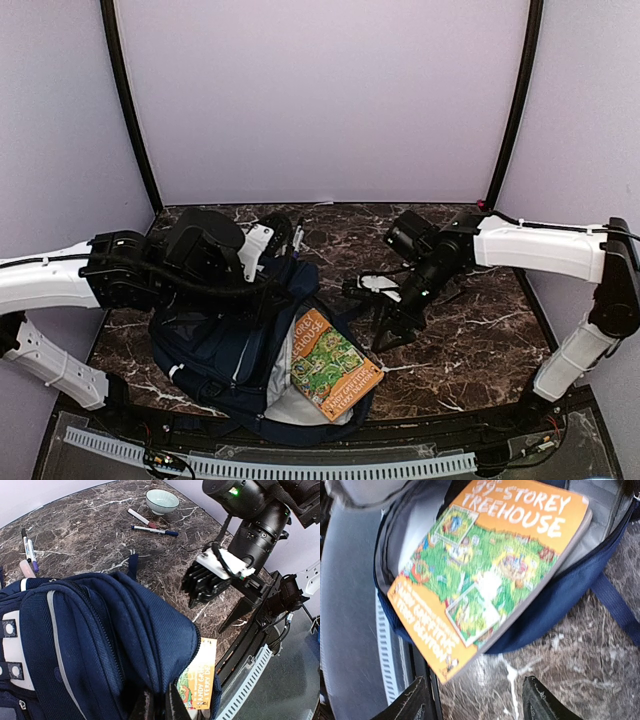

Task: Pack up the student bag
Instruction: Place the book in the largest pocket of the bag, then adjust the book in the largest pocket of the bag.

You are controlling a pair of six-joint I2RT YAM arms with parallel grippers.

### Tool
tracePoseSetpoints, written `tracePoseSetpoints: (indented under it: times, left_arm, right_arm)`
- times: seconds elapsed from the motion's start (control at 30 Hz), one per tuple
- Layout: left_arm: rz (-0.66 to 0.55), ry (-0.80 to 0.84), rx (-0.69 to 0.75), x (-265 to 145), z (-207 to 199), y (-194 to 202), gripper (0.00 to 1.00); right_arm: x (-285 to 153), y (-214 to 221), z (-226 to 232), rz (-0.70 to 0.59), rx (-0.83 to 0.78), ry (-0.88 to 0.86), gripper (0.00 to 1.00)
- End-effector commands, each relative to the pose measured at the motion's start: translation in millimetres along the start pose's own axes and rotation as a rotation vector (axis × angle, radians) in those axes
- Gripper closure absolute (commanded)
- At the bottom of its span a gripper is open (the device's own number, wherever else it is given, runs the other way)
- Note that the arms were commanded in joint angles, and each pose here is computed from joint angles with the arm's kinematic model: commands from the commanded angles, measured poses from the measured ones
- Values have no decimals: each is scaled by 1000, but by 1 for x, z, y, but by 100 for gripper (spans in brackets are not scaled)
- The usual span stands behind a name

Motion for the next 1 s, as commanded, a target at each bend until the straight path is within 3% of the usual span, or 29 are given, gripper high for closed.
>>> tracePoseSetpoints:
  times: [0.0, 0.4, 0.53, 0.63, 0.97]
  left_arm:
    - [-131, 25, -48, 1, -5, -21, 100]
    - [-125, 87, -78, 5, -9, -17, 100]
    - [-137, 75, -77, 2, -8, -21, 100]
    - [-129, 77, -71, 2, -9, -22, 100]
    - [-110, 70, -67, 2, -9, -23, 100]
  right_arm:
    - [-4, 26, 5, 80, -122, 65, 36]
    - [18, 31, 24, 206, -329, 214, 32]
    - [27, 34, 33, 234, -387, 216, 27]
    - [32, 31, 32, 225, -391, 227, 22]
    - [53, -9, 12, 128, -353, 328, 22]
Point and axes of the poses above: each gripper's point midway between its finger pads, its own x axis out along the fingers, its own z axis along the line the jaws close on, y = z × x, the point moved 9 cm from there along -x, back along the fingers, and after that the axes turned 4 degrees about x, right-handed, at the moved point
